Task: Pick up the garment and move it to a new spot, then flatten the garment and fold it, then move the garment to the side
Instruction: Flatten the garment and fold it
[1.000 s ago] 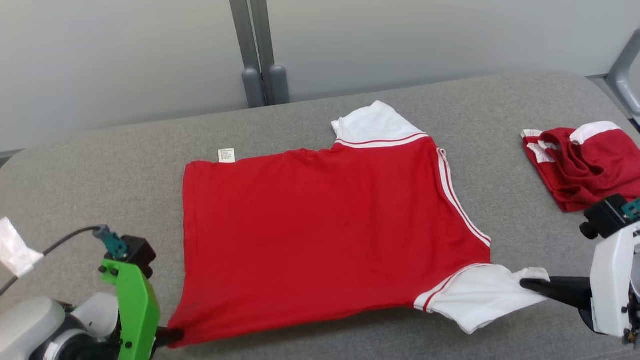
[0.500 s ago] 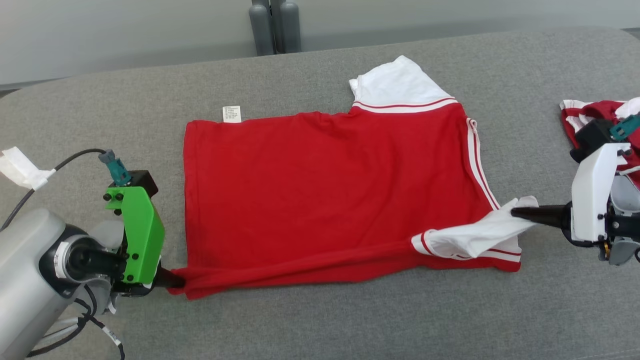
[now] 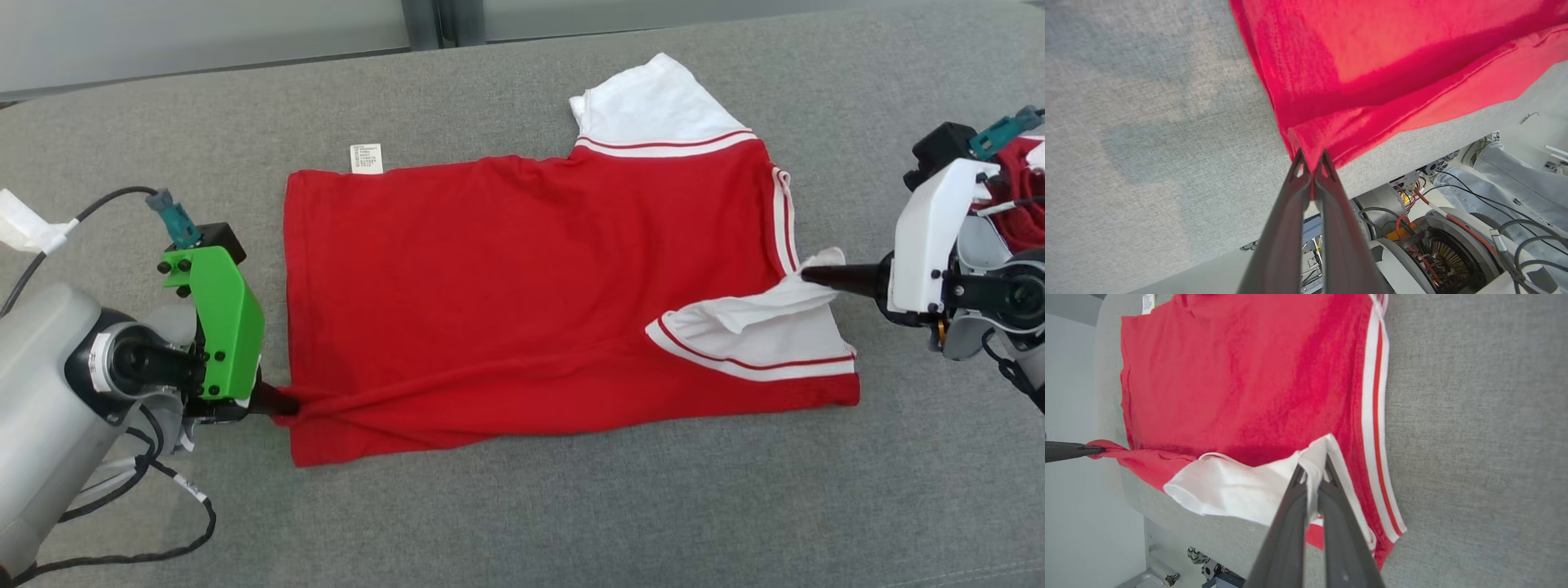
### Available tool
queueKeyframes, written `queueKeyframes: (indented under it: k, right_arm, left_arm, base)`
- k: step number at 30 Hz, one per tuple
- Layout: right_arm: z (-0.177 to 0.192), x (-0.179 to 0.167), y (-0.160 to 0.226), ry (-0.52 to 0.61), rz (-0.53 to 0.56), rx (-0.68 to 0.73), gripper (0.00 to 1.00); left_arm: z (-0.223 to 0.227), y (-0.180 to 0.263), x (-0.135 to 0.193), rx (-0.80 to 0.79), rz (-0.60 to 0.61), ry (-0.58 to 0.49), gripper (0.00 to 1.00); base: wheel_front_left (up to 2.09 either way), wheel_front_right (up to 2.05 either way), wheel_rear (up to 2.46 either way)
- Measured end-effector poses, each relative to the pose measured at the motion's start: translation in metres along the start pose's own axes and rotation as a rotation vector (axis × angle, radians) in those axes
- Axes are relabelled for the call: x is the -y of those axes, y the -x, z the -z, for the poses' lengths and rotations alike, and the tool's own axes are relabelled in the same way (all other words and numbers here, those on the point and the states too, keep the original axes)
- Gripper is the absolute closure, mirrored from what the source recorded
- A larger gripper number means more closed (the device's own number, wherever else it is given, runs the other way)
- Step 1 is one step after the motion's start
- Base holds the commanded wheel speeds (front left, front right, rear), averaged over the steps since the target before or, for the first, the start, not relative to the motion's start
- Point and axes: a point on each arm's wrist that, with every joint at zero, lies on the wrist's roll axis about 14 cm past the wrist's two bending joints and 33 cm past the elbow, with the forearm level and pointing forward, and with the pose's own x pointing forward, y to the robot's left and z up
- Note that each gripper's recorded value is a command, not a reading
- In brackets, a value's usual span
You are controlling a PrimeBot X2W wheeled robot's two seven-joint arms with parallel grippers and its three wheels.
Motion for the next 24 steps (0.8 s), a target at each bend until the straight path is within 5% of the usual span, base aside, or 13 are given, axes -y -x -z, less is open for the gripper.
queueKeyframes:
  k: [6,8,9,10,11,18,24]
  right_arm:
    - [-0.009,0.004,-0.015,-0.019,0.02,0.009,1.0]
    - [-0.01,0.005,-0.019,-0.025,0.023,0.009,0.91]
    - [-0.012,0.005,-0.02,-0.027,0.025,0.018,0.54]
    - [-0.014,0.005,-0.021,-0.03,0.027,0.029,0.0]
    - [-0.015,0.004,-0.022,-0.03,0.026,0.041,0.0]
    - [-0.035,-0.011,-0.009,-0.02,-0.005,0.186,0.0]
    - [-0.051,-0.031,0.018,0.008,-0.05,0.409,0.0]
  left_arm:
    - [-0.012,-0.008,-0.002,-0.004,0.004,0.027,1.0]
    - [-0.016,-0.011,-0.002,0.002,0.013,0.032,0.77]
    - [-0.017,-0.012,-0.001,0.008,0.017,0.037,0.61]
    - [-0.021,-0.012,-0.002,0.028,0.021,0.048,0.32]
    - [-0.021,-0.013,-0.002,0.033,0.016,0.048,0.0]
    - [-0.034,0.004,0.002,0.149,0.02,0.016,0.0]
    - [-0.062,0.043,0.014,0.438,0.016,-0.111,0.0]
  base:
    - [0.0,0.0,0.0]
    - [0.0,0.0,0.0]
    - [0.0,0.0,0.0]
    - [0.0,0.0,0.0]
    - [0.0,0.0,0.0]
    - [0.0,0.0,0.0]
    - [0.0,0.0,0.0]
